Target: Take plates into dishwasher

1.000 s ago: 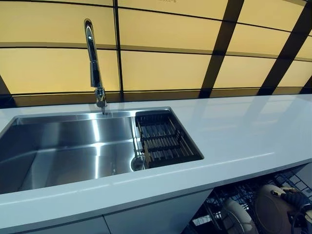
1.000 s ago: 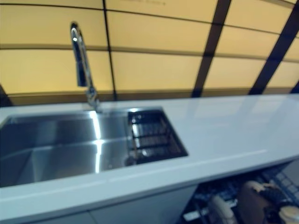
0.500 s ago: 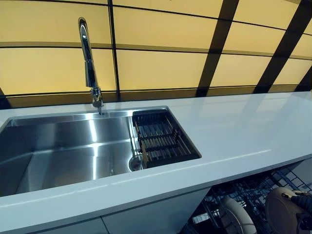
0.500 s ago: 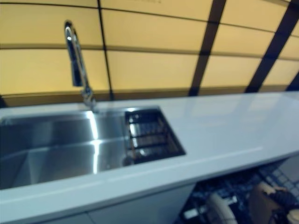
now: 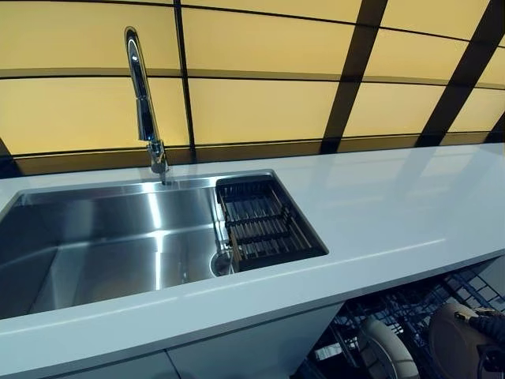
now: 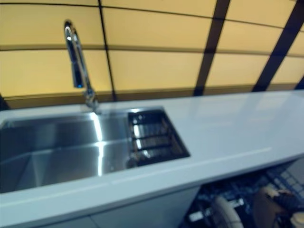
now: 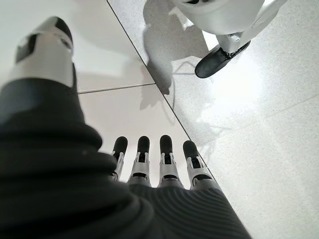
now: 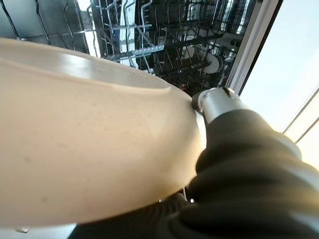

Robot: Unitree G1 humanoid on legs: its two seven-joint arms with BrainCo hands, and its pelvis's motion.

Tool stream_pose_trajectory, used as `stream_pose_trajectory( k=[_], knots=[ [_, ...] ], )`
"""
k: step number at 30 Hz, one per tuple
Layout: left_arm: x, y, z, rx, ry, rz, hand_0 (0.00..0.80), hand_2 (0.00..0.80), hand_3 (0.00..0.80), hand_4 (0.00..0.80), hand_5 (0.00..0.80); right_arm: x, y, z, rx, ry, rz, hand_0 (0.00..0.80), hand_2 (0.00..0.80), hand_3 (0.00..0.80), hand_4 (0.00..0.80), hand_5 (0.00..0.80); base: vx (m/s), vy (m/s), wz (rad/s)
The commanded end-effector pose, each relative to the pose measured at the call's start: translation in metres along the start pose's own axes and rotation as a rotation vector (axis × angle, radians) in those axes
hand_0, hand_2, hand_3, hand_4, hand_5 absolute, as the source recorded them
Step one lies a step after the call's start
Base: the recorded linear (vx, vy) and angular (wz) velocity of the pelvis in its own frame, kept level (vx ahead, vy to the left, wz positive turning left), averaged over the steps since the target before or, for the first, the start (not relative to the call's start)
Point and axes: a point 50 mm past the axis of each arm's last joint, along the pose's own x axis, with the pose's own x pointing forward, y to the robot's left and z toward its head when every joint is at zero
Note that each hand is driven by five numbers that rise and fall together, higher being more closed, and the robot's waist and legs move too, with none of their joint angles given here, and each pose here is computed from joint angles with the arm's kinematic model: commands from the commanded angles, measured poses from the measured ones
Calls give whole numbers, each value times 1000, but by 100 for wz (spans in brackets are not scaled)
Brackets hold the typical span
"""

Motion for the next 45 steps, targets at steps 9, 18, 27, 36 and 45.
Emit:
stream_pose_trajectory(
  k=[9, 18, 27, 36, 45],
  knots=[
    [4, 16, 17, 54, -44, 22, 0, 0, 0, 0, 0, 12, -3, 46, -97, -143, -59, 800, 800, 800, 800, 800, 17, -32, 2],
    [4, 20, 18, 63, -36, 24, 0, 0, 0, 0, 0, 19, -4, 50, -106, -129, -100, 800, 800, 800, 800, 800, 9, -51, 9],
    [3, 17, 14, 51, -30, 24, 0, 0, 0, 0, 0, 23, -7, 48, -130, -97, -104, 800, 800, 800, 800, 800, 32, -35, 5],
    [3, 21, 18, 46, -46, 31, 0, 0, 0, 0, 0, 26, -1, 38, -148, -70, -89, 800, 800, 800, 800, 800, 27, -54, 3],
    [2, 30, 17, 23, -37, 69, 0, 0, 0, 0, 0, 29, 6, 47, -91, -134, -73, 800, 800, 800, 800, 800, -4, -92, 6]
  ],
)
